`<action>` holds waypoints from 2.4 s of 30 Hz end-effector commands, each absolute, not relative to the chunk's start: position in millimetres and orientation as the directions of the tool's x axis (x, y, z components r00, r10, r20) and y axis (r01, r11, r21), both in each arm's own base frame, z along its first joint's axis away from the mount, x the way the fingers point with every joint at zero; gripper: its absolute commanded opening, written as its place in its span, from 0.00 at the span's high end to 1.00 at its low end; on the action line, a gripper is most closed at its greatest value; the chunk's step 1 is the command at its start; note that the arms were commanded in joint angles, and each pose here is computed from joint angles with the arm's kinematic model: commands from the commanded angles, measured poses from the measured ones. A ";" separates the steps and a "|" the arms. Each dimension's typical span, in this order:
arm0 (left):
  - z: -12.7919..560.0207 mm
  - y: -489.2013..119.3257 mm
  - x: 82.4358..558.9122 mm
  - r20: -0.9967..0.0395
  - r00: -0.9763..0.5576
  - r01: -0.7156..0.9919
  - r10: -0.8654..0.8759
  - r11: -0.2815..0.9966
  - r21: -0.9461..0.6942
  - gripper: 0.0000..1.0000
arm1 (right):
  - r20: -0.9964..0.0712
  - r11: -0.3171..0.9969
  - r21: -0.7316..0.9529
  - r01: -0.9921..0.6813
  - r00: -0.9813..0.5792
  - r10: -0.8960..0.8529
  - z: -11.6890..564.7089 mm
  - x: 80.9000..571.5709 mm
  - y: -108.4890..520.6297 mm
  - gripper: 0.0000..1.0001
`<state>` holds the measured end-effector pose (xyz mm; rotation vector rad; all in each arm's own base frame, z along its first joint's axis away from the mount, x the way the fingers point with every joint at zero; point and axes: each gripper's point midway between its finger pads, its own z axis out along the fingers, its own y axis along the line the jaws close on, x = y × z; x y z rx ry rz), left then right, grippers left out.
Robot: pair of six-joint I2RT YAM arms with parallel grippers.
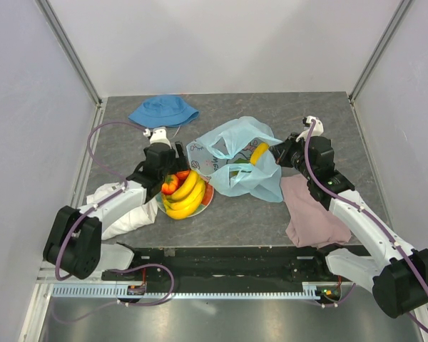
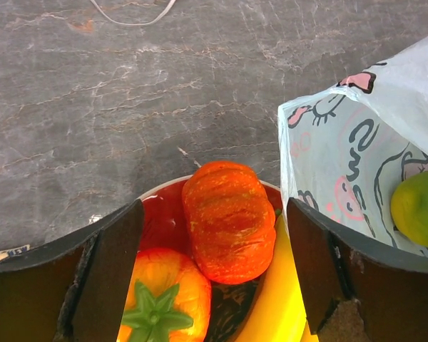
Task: Place the fruits into the plastic bag
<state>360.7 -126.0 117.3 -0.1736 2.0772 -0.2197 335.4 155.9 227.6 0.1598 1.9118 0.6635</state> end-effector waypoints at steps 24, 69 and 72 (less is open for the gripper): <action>102.2 -142.3 376.1 -0.817 -0.564 0.043 -0.119 0.984 -0.173 0.22 | -0.816 0.836 0.514 -0.191 -0.409 0.409 234.5 337.6 153.9 1.00; 119.0 -154.6 372.0 -0.848 -0.507 0.122 -0.152 0.962 -0.245 0.47 | -0.813 0.833 0.520 -0.190 -0.411 0.413 233.4 335.5 153.6 1.00; 122.9 -153.3 371.7 -0.855 -0.494 0.119 -0.157 0.962 -0.245 0.48 | -0.812 0.832 0.521 -0.191 -0.412 0.414 233.7 335.6 154.3 1.00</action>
